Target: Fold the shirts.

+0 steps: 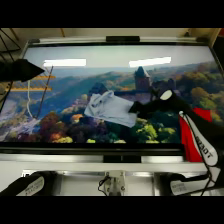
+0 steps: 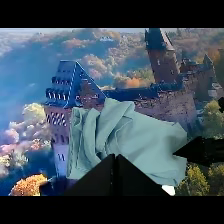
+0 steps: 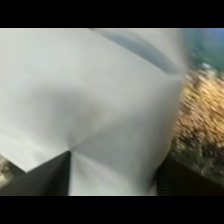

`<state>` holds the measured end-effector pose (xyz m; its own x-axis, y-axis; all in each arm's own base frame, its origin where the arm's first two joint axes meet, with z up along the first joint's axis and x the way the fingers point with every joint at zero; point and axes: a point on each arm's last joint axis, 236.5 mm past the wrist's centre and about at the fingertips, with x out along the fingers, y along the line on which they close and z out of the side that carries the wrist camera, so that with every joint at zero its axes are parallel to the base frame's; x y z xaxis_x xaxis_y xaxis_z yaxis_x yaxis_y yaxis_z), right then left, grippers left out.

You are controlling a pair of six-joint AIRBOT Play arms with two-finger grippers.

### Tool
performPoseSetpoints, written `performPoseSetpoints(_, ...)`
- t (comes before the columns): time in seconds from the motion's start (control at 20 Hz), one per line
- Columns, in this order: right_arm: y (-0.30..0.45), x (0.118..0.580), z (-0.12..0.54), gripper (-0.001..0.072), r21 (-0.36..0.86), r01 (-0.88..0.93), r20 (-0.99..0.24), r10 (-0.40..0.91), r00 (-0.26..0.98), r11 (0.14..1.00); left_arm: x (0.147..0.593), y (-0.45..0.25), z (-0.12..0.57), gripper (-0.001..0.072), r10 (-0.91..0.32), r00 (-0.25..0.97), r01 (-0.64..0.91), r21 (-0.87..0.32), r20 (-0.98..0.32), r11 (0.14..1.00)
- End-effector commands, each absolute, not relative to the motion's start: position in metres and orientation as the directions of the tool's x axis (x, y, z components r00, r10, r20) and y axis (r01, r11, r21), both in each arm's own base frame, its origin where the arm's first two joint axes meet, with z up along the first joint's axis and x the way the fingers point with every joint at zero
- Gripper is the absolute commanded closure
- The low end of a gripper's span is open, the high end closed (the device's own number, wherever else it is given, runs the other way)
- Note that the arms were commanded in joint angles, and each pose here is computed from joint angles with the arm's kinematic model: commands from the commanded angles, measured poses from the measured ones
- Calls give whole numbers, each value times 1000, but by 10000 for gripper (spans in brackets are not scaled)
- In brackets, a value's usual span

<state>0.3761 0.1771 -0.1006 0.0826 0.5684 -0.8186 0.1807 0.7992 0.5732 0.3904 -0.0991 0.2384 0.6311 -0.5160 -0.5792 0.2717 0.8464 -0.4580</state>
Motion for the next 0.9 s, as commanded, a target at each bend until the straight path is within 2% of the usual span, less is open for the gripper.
performPoseSetpoints(0.0,198,395,-101,431,660,202,-752,640,158,724,390,-100,238,680,-519,629,262,-471,-579,842)
performPoseSetpoints(0.05,201,402,-91,594,693,156,-720,669,182,704,390,-100,238,680,-519,629,262,-471,-579,842)
performPoseSetpoints(0.15,203,416,-55,604,754,33,-648,735,202,656,390,-100,238,680,-519,629,262,-471,-579,842)
performPoseSetpoints(0.25,184,437,7,654,786,-70,-582,773,250,614,390,-100,238,679,-519,630,262,-471,-578,843)
performPoseSetpoints(0.35,152,452,78,655,784,-159,-533,782,324,600,392,-100,240,680,-516,637,261,-469,-572,843)
performPoseSetpoints(0.45,100,458,131,655,729,-163,-554,713,429,665,396,-98,243,680,-509,655,259,-467,-558,845)
performPoseSetpoints(0.6,15,444,155,655,625,-31,-656,546,521,780,397,-98,244,680,-508,660,258,-467,-554,845)
performPoseSetpoints(0.85,-87,413,172,655,583,149,-691,390,609,799,397,-98,244,680,-508,660,258,-468,-554,845)
